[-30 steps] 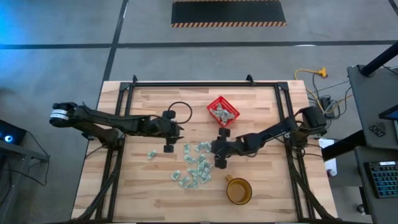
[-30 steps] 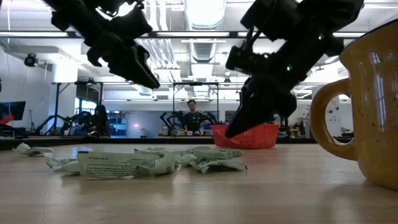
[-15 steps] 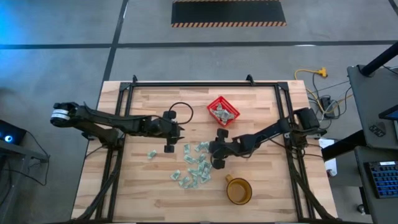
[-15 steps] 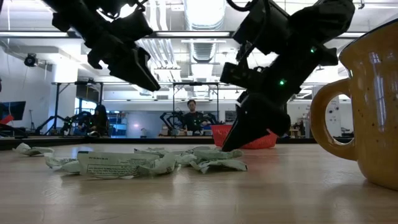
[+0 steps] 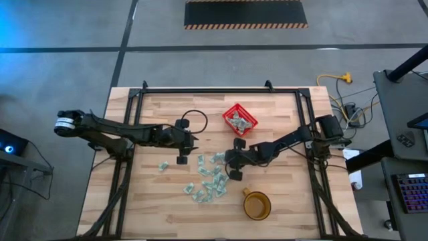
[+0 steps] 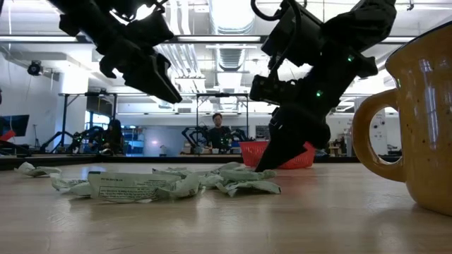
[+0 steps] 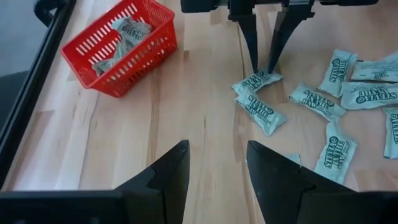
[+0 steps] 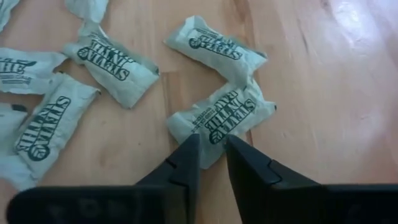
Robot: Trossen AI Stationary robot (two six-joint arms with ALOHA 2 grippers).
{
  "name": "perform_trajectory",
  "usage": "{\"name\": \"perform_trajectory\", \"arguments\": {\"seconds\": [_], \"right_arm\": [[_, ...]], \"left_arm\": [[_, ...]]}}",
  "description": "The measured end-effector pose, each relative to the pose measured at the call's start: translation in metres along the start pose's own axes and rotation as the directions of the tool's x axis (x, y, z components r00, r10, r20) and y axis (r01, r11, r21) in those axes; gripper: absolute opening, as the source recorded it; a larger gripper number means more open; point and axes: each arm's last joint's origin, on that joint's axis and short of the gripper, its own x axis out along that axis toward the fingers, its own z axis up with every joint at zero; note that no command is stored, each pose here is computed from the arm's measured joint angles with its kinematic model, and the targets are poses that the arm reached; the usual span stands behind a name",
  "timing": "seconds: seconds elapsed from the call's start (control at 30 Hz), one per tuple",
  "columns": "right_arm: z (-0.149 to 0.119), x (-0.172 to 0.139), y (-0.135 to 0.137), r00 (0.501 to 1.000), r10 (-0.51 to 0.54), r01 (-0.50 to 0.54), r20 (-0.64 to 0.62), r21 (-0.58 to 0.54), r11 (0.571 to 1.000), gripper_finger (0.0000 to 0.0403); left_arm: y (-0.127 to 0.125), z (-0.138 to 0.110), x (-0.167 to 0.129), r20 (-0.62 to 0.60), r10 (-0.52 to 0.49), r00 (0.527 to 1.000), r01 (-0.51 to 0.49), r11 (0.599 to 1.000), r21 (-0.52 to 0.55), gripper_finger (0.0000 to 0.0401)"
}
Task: Pick and place Stevia / Truvia into bins
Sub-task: Put the stevia packet into the red basket
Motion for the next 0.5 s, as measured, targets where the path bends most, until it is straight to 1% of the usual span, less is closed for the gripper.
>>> {"name": "perform_trajectory", "arguments": {"seconds": [0.2,0.37,0.5], "right_arm": [[0.0,0.0,0.0,1.0,0.01,-0.01,-0.007,-0.012,1.0,0.0015],[0.001,-0.003,0.0,1.0,0.013,-0.013,-0.008,-0.034,0.999,0.0009],[0.005,-0.013,-0.001,1.0,0.012,-0.011,0.005,-0.036,0.999,0.0009]], "left_arm": [[0.0,0.001,0.0,0.012,0.002,1.0,-0.002,1.0,-0.002,0.0144],[0.0,0.001,0.0,0.012,0.002,1.0,-0.002,1.0,-0.002,0.0144],[0.0,0.001,0.0,0.012,0.002,1.0,-0.002,1.0,-0.001,0.0144]]}}
